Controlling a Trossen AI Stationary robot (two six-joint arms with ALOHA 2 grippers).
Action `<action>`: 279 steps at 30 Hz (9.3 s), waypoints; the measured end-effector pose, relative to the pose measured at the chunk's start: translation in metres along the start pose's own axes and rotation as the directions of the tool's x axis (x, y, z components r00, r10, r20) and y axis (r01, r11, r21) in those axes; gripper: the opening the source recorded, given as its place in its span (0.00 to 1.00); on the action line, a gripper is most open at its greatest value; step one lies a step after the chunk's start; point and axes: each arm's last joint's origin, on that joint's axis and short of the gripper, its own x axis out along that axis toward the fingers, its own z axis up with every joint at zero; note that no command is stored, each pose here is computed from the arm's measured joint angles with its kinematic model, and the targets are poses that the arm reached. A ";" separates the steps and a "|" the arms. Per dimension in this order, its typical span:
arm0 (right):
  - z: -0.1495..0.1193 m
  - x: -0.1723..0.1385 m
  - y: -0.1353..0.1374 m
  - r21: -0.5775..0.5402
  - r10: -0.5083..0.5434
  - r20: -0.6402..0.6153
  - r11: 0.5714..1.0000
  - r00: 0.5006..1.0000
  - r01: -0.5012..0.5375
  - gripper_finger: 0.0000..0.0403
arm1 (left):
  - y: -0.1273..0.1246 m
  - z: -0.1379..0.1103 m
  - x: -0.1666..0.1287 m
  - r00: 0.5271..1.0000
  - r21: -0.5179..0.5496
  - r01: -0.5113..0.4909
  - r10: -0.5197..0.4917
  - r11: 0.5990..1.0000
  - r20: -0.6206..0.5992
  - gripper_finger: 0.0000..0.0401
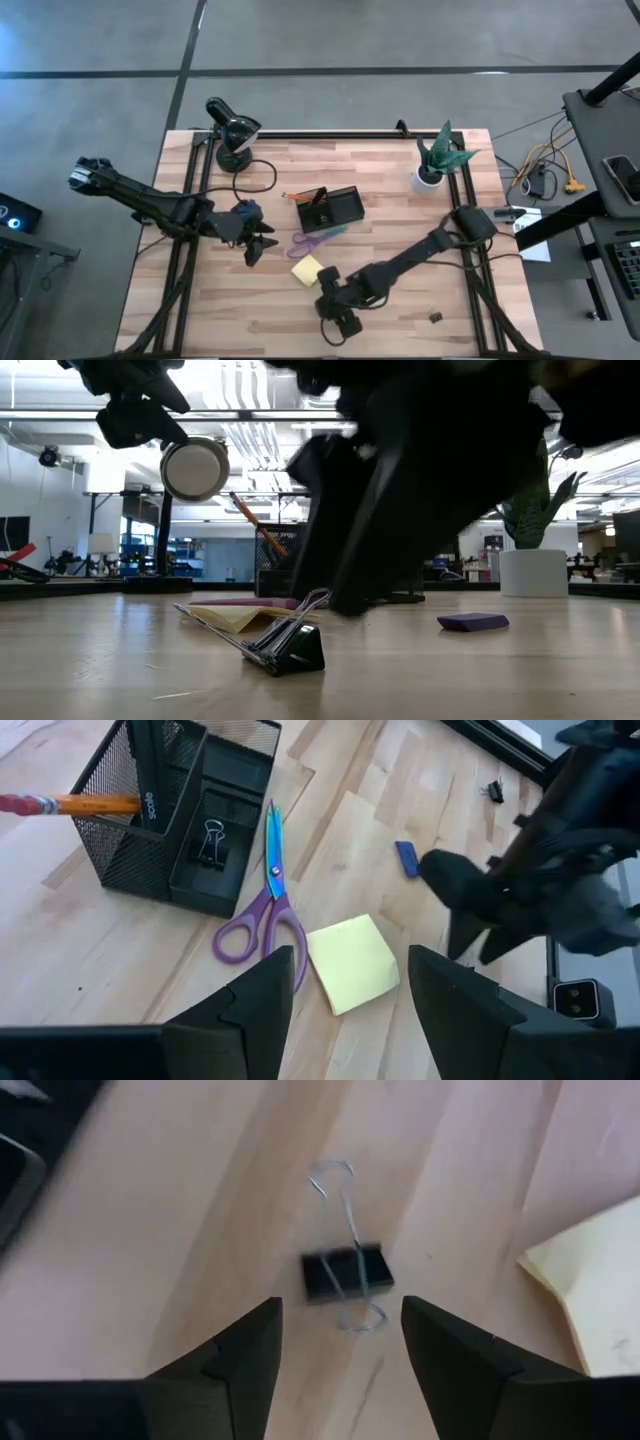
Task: Pick and place office supplies into organizer
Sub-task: Put the left black binder clip into the black desk organizer, then put the yellow sticky notes into the black desk organizer
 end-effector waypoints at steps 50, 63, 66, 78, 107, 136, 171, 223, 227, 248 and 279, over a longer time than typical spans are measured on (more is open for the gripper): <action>-0.001 0.003 -0.008 -0.007 -0.009 -0.001 1.000 1.000 0.009 0.20 | 0.000 0.000 0.000 1.000 0.000 0.001 -0.001 1.000 -0.003 0.45; -0.001 0.003 -0.008 0.005 -0.010 -0.002 1.000 1.000 0.010 0.15 | 0.000 0.000 0.000 1.000 0.000 0.002 -0.002 1.000 -0.003 0.45; -0.001 0.003 -0.010 0.039 -0.012 -0.002 0.999 1.000 0.012 0.15 | 0.000 0.000 0.000 1.000 0.000 0.002 -0.002 1.000 -0.003 0.45; 0.000 0.004 -0.020 0.115 0.019 -0.005 0.993 1.000 -0.018 0.14 | 0.000 0.000 0.000 1.000 0.001 0.003 -0.003 1.000 -0.004 0.45; 0.006 0.006 -0.031 0.324 0.110 0.058 0.938 0.992 -0.123 0.15 | 0.000 0.000 0.000 1.000 0.030 -0.001 0.001 1.000 -0.004 0.45; 0.008 0.011 -0.050 0.421 0.094 0.039 0.901 0.995 -0.102 0.02 | 0.000 0.000 0.000 1.000 0.061 -0.002 0.002 0.998 -0.007 0.45; 0.044 -0.091 -0.148 0.540 -0.416 -0.151 0.725 0.897 0.428 0.02 | 0.000 0.001 -0.004 1.000 0.049 0.027 -0.027 0.998 -0.010 0.45; -0.019 -0.064 -0.126 0.573 -0.367 -0.534 0.505 0.762 0.645 0.46 | 0.002 0.001 -0.003 0.999 0.059 -0.028 0.026 0.998 0.032 0.45; -0.030 -0.048 -0.092 0.334 -0.358 -0.530 0.745 0.769 0.577 0.46 | 0.002 -0.001 0.003 0.999 0.066 -0.045 0.044 0.997 0.017 0.45; -0.069 -0.053 -0.127 0.366 -0.365 -0.532 0.715 0.764 0.596 0.37 | -0.004 -0.002 0.073 0.997 0.064 -0.002 0.007 0.998 -0.076 0.45; -0.069 -0.032 -0.134 0.009 -0.371 -0.306 0.920 0.877 0.392 0.34 | 0.011 -0.014 0.160 0.973 0.035 0.173 -0.165 0.984 -0.161 0.45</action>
